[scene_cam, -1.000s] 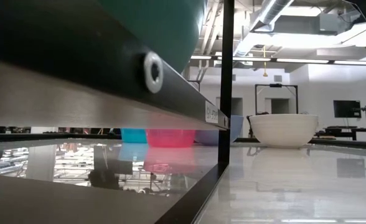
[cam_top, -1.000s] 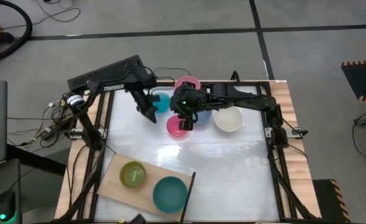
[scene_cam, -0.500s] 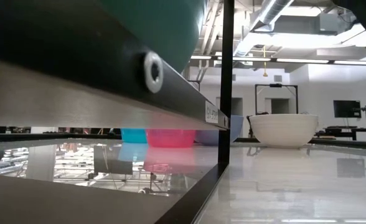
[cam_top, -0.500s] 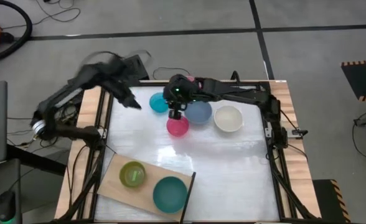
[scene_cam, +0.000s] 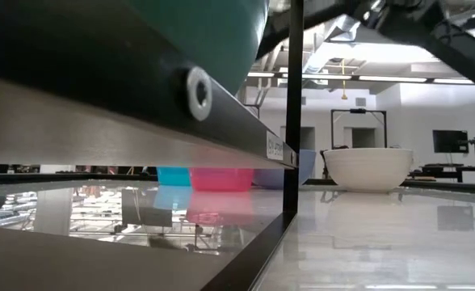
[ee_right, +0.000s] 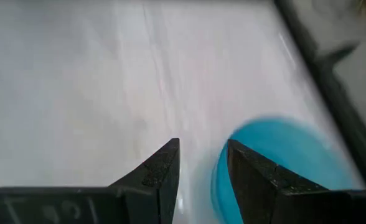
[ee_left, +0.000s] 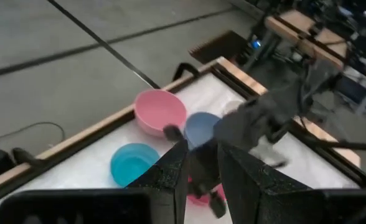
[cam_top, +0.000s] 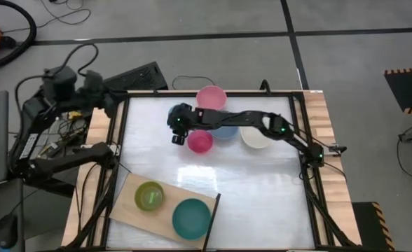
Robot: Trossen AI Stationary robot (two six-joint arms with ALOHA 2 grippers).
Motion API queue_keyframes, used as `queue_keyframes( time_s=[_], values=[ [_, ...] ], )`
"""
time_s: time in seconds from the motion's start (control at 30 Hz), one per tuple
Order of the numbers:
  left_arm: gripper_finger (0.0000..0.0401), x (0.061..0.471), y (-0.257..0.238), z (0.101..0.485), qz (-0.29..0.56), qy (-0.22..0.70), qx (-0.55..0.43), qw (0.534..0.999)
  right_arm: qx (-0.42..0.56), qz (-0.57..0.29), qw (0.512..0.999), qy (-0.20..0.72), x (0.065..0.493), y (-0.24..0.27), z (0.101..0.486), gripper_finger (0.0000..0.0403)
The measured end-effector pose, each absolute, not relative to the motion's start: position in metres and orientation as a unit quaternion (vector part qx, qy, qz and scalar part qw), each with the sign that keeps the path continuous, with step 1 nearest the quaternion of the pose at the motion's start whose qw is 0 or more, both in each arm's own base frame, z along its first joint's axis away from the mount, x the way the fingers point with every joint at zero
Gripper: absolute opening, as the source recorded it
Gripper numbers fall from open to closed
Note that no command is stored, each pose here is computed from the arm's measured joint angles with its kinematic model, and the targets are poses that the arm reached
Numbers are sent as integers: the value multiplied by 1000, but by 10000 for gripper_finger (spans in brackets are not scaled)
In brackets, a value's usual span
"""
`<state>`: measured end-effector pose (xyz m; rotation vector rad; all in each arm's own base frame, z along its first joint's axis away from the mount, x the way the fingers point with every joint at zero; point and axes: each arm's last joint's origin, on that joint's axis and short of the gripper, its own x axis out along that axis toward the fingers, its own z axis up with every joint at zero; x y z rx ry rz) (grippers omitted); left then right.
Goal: Place and stack bowls onto a shelf
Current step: Stack the light blue bowl on top of the green bowl on the shelf
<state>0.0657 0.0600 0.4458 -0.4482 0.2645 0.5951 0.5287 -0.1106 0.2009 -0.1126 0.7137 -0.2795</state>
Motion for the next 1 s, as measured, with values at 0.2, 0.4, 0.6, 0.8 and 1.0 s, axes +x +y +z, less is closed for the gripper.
queue_keyframes(
  time_s=[0.2, 0.4, 0.6, 0.8, 1.0],
  values=[
    [71, 53, 50, 447, 327, 110, -215, 914, -24, -156, 891, 425, 535, -123, 161, 159],
    [71, 51, 49, 447, 342, 108, -213, 909, -25, -160, 869, 468, 539, -125, 145, 159],
    [71, 51, 48, 445, 340, 123, -201, 910, -66, -132, 870, 471, 543, -113, 159, 139],
    [71, 51, 48, 445, 344, 124, -200, 909, -69, -130, 869, 473, 540, -105, 170, 23],
    [71, 51, 48, 445, 344, 124, -200, 909, -64, -128, 863, 484, 536, -100, 178, 23]
  ],
)
